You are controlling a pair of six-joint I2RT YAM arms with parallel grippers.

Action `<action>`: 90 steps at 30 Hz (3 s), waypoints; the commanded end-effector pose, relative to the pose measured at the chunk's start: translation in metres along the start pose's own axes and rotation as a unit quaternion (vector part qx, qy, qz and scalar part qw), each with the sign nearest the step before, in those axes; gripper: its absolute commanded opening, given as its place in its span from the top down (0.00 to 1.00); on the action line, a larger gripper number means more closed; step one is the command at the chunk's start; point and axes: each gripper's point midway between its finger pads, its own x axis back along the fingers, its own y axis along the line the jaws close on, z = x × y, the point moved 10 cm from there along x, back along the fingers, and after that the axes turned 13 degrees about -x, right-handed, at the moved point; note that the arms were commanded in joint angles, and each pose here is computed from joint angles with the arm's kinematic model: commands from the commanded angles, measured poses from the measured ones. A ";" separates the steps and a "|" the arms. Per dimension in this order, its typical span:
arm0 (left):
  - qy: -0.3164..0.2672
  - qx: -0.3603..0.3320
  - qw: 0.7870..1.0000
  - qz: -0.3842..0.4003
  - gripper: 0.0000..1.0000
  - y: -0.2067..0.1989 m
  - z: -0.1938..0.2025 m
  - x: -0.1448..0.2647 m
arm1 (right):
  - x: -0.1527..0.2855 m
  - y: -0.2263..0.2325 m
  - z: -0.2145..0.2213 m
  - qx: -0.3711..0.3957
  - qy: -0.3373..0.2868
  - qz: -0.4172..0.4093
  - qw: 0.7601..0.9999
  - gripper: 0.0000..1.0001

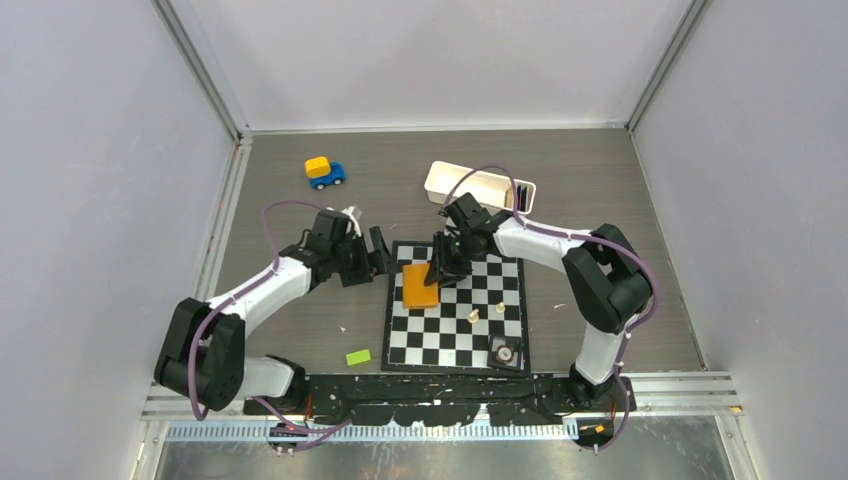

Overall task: Put the credit cards into the card holder
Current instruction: Move the card holder to the center of the board, then reset both arms

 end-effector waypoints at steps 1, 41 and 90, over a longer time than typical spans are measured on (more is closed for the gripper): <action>-0.019 0.018 0.998 0.049 0.18 -0.003 0.001 -0.002 | -0.015 0.027 -0.002 -0.007 -0.012 -0.033 0.999 0.74; -0.029 0.105 0.986 -0.126 0.85 0.081 0.003 -0.004 | 0.058 0.016 -0.035 0.031 -0.181 0.010 0.983 0.49; -0.289 -0.124 0.909 -0.274 0.00 0.030 -0.028 0.190 | 0.255 -0.084 0.008 -0.019 -0.610 0.137 0.780 0.16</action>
